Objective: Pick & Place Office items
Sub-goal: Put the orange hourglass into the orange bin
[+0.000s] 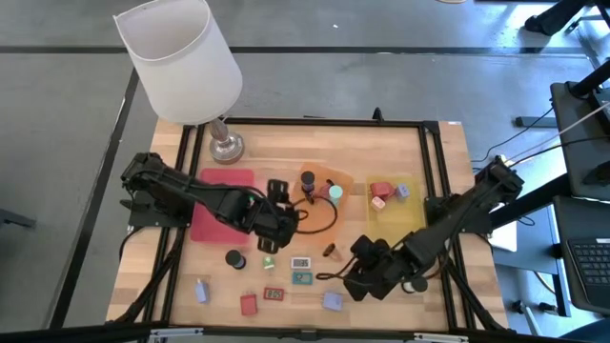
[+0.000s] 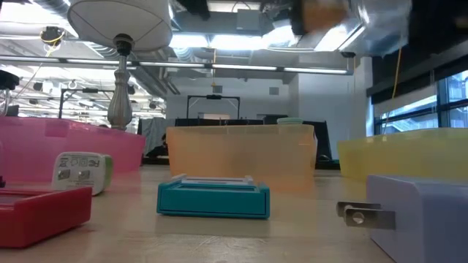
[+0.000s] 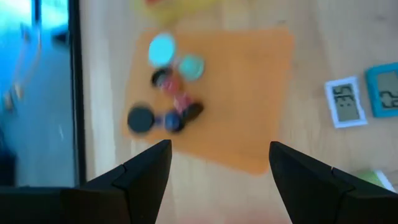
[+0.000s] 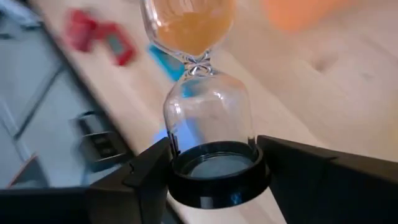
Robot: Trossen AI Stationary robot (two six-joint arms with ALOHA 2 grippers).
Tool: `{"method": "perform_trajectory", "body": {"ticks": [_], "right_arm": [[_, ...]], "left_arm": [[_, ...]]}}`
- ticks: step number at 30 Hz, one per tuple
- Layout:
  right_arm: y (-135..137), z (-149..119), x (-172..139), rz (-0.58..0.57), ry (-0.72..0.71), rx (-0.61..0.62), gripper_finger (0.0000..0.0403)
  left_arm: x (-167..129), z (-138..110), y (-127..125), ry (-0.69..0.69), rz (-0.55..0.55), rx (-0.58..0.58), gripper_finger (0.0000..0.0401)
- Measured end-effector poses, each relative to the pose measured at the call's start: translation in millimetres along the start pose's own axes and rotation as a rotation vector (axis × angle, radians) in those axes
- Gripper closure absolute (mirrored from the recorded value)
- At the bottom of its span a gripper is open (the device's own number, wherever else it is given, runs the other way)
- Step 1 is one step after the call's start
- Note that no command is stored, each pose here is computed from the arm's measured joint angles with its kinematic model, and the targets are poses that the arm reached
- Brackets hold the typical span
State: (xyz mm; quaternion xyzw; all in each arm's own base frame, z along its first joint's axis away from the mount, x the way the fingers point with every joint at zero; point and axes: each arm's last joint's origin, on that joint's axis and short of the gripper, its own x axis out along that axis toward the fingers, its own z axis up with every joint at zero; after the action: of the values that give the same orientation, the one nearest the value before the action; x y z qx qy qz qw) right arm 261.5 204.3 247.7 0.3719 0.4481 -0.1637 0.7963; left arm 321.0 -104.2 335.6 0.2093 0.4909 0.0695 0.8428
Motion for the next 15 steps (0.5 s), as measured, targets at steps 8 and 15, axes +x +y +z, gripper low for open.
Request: {"method": "perform_trajectory", "body": {"ticks": [8,15], "right_arm": [[21,34,-20,0.091,-0.058,-0.114,0.0181],[20,45,-24,0.08,0.003,-0.153,0.018]], "left_arm": [[-8,24,-8,-0.237,0.036,0.148,0.0134],[-11,25,-13,-0.259,0.005,0.19,0.0134]]}}
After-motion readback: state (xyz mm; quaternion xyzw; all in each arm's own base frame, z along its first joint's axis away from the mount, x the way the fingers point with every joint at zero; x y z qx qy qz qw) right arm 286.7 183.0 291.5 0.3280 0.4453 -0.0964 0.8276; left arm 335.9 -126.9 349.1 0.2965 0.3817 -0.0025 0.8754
